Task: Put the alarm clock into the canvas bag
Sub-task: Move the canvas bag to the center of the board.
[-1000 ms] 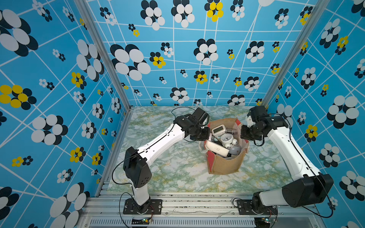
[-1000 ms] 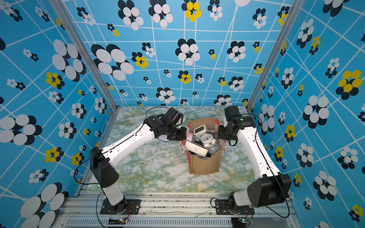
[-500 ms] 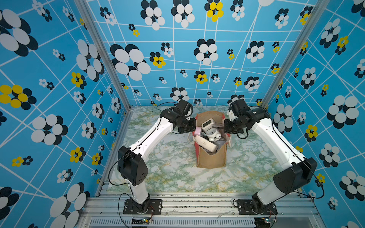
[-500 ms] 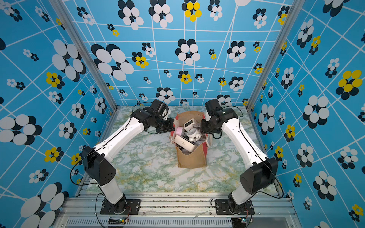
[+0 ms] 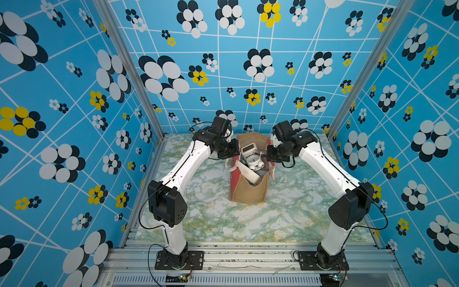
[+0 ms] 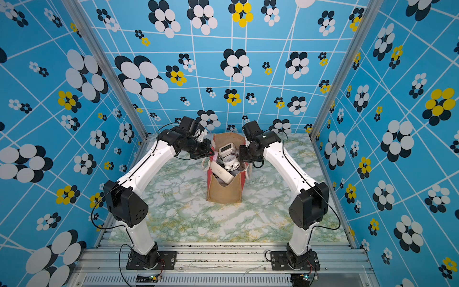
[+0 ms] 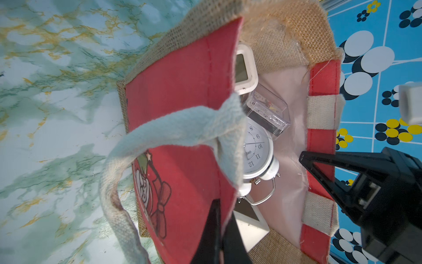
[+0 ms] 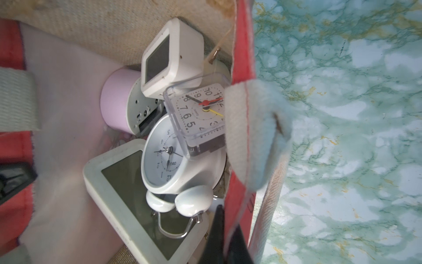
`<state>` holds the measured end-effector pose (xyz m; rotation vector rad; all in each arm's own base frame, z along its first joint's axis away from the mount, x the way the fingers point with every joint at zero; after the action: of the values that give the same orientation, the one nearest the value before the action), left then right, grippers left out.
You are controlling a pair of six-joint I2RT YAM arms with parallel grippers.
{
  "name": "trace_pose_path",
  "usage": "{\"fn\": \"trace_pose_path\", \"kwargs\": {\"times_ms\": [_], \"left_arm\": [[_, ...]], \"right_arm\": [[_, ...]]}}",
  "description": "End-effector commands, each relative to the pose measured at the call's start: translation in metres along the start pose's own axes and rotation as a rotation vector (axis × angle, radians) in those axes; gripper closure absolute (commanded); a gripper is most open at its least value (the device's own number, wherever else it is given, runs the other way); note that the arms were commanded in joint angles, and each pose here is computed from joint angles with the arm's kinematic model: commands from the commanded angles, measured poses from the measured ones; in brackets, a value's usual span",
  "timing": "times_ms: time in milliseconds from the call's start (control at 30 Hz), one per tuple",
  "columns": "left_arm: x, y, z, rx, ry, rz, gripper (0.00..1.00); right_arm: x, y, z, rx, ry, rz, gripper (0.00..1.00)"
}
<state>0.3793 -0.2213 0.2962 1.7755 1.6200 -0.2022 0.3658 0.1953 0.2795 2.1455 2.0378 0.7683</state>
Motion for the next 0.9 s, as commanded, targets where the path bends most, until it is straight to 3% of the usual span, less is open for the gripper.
{"fn": "trace_pose_path", "kwargs": {"times_ms": [0, 67, 167, 433, 600, 667, 767, 867], "left_arm": [[-0.029, 0.010, -0.013, -0.086, -0.135, 0.095, 1.00], [-0.014, 0.007, -0.012, -0.094, -0.037, 0.092, 1.00], [0.002, 0.005, -0.012, -0.101, -0.014, 0.061, 0.94], [0.000, 0.012, -0.044, -0.200, -0.030, 0.107, 0.64], [0.019, 0.015, -0.065, -0.263, 0.013, 0.135, 0.59], [0.032, 0.015, -0.073, -0.299, 0.058, 0.143, 0.53], [0.056, 0.012, -0.084, -0.371, 0.136, 0.158, 0.40], [0.086, 0.001, -0.087, -0.424, 0.223, 0.167, 0.24]], "right_arm": [[0.026, 0.032, -0.027, -0.175, 0.115, -0.014, 1.00], [0.028, 0.032, -0.029, -0.175, 0.130, -0.015, 1.00], [0.030, 0.031, -0.032, -0.167, 0.144, -0.020, 1.00], [0.013, 0.037, -0.065, -0.237, 0.040, -0.087, 0.69], [-0.016, 0.043, -0.084, -0.289, -0.017, -0.075, 0.52], [-0.032, 0.045, -0.087, -0.305, -0.041, -0.054, 0.46], [-0.059, 0.044, -0.088, -0.341, -0.104, -0.026, 0.28], [-0.087, 0.040, -0.082, -0.367, -0.174, 0.006, 0.03]]}}
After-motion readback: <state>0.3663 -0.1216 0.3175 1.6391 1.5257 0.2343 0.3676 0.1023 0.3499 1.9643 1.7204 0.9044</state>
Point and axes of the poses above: each gripper's point midway between its finger pads, its own z axis out along the fingers, its own x axis along the line the jaws close on, y = z × x, the point moved 6 cm from there along -z, back along the fingers, and after that the axes turned 5 degrees about z, right-handed, at the moved point
